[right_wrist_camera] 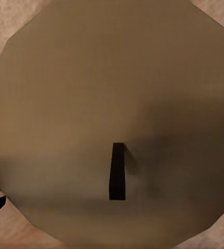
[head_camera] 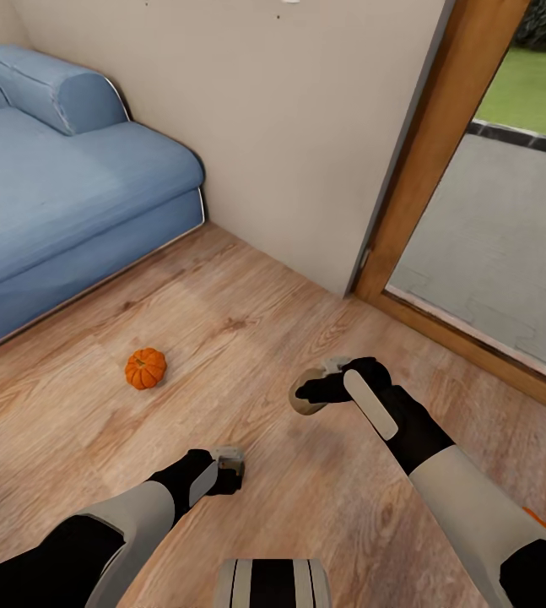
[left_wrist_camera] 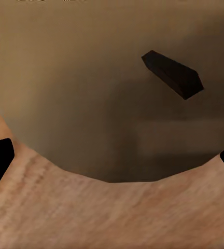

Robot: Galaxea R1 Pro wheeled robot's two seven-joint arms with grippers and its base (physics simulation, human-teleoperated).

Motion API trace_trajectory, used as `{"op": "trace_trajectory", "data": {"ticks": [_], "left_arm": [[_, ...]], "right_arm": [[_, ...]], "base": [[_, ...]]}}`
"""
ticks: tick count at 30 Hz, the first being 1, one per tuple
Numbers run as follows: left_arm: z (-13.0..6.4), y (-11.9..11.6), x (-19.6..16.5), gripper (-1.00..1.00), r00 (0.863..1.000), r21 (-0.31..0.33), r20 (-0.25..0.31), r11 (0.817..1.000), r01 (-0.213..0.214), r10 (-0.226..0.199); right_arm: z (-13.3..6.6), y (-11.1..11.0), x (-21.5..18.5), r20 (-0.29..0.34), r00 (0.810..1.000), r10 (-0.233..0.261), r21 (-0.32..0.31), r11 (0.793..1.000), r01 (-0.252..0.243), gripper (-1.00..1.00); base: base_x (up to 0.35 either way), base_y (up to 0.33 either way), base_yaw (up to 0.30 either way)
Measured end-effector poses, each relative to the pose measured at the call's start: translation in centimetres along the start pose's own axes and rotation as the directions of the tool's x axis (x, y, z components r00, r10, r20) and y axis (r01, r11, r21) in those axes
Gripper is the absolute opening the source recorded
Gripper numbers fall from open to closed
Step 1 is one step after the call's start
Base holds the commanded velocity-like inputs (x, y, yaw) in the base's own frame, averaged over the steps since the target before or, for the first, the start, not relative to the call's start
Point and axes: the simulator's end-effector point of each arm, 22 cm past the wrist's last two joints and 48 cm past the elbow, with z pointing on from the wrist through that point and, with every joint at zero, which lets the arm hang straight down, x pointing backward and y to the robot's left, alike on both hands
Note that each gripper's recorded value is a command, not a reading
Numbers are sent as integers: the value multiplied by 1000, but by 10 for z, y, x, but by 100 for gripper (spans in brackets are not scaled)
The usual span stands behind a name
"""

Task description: Place each of the two pumpkins and all three candles from the living room inside a cabinet in the living room (use any cabinet), then make sure every cabinet is closed, and position the cauldron so it is next to a table in the living room.

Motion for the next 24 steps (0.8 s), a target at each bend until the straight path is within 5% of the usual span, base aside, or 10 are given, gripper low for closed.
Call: {"op": "trace_trajectory", "data": {"ticks": [11, 19, 20, 24], "left_arm": [[0, 0, -1, 100, 1000, 1, 2, 1000, 0, 0], [-1, -2, -2, 100, 1000, 3, 5, 1000, 0, 0], [-1, -2, -2, -100, 1000, 3, 5, 1000, -1, 1], [-1, -2, -3, -100, 1000, 4, 6, 1000, 1, -1]], "right_arm": [[0, 0, 0, 0, 1000, -1, 1, 1000, 1, -100], [0, 0, 0, 0, 1000, 0, 0, 1000, 0, -100], [0, 0, 0, 0, 1000, 0, 0, 1000, 0, -100], [0, 0, 0, 0, 1000, 0, 0, 1000, 0, -100]], "base": [[220, 0, 0], [28, 0, 0], [0, 0, 0], [0, 0, 0]]}}
